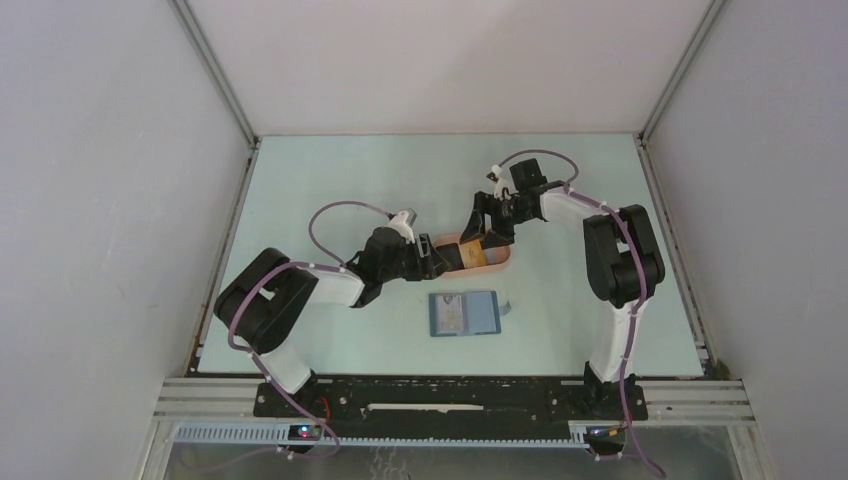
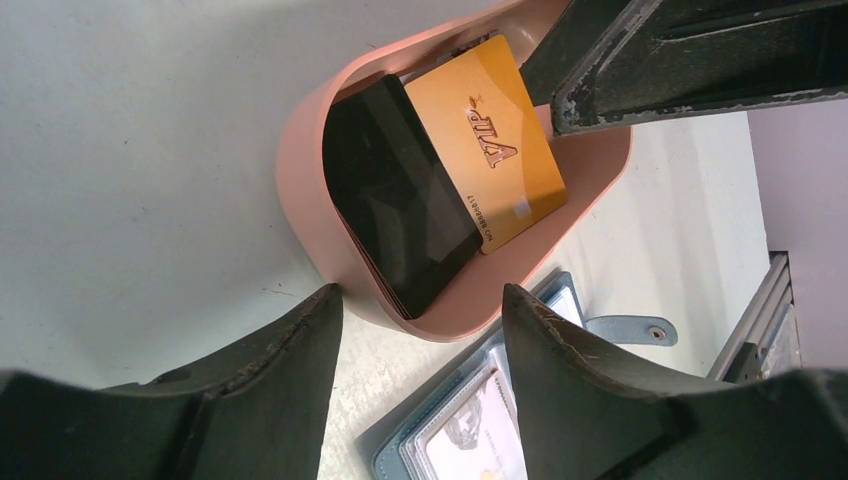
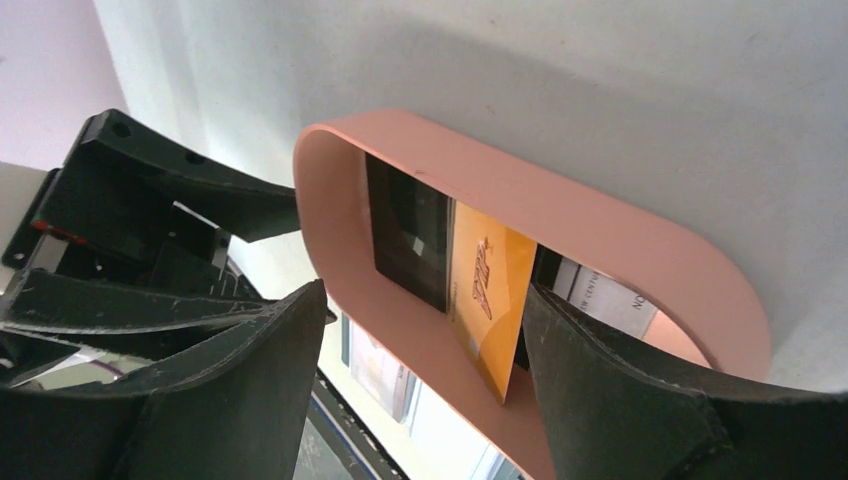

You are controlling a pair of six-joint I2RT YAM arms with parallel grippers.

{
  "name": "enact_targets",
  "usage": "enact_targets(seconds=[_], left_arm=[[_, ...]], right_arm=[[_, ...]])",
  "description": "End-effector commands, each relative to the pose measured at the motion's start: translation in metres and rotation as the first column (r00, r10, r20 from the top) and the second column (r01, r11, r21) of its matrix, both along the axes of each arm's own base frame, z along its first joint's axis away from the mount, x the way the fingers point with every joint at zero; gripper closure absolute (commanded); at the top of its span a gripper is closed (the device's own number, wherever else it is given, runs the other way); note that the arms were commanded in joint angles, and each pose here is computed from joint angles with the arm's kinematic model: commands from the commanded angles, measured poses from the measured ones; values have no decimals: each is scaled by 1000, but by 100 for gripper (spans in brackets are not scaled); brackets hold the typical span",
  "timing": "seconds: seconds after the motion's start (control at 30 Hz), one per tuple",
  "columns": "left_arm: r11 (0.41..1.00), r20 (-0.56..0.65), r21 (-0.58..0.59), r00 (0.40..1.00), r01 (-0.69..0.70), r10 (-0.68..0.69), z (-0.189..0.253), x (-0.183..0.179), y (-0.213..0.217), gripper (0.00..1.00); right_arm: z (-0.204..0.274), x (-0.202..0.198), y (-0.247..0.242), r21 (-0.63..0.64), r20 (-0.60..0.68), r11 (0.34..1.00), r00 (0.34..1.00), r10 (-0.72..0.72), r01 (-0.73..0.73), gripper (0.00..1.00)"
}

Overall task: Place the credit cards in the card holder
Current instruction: Pick up the credit card from the storage box.

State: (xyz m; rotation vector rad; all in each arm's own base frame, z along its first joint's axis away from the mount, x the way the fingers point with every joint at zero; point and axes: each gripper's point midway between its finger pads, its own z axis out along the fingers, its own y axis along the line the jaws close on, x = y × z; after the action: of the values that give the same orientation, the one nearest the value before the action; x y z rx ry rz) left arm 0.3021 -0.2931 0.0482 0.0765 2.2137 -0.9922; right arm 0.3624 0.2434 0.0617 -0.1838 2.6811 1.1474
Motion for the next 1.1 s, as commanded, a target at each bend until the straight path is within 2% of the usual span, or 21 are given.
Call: enact_targets(seconds=[0.0, 0.17, 0.4, 0.6, 0.77, 0.87, 1.0, 1.07], left_arm=[[998, 53, -64, 999, 15, -12, 24, 13, -12, 36], [997, 54, -69, 998, 14, -10, 26, 13, -11, 36], [997, 58, -76, 998, 18, -14, 30, 12, -11, 37], [996, 59, -81, 998, 23, -18, 31, 11, -12, 37], [996, 65, -83, 998, 23, -18, 33, 10, -11, 37], [996, 67, -84, 998, 23, -18, 34, 10, -10, 37], [996, 71, -88, 997, 24, -17, 37, 9, -9, 37], [996, 77, -90, 997, 23, -16, 39, 8, -9, 37]], right_arm=[[43, 3, 9, 105, 59, 994, 998, 16, -22, 20], [52, 0, 12, 144, 54, 989, 998, 34, -42, 21], [39, -3, 12, 134, 13, 990, 999, 36, -38, 26], [18, -8, 17, 59, -9, 997, 998, 55, -54, 38], [2, -7, 14, -38, 1, 998, 999, 53, -53, 39], [0, -6, 12, -48, 4, 998, 999, 51, -50, 39], [3, -5, 11, -39, 2, 998, 999, 51, -51, 53], [9, -5, 10, -21, 0, 998, 999, 51, -51, 54]])
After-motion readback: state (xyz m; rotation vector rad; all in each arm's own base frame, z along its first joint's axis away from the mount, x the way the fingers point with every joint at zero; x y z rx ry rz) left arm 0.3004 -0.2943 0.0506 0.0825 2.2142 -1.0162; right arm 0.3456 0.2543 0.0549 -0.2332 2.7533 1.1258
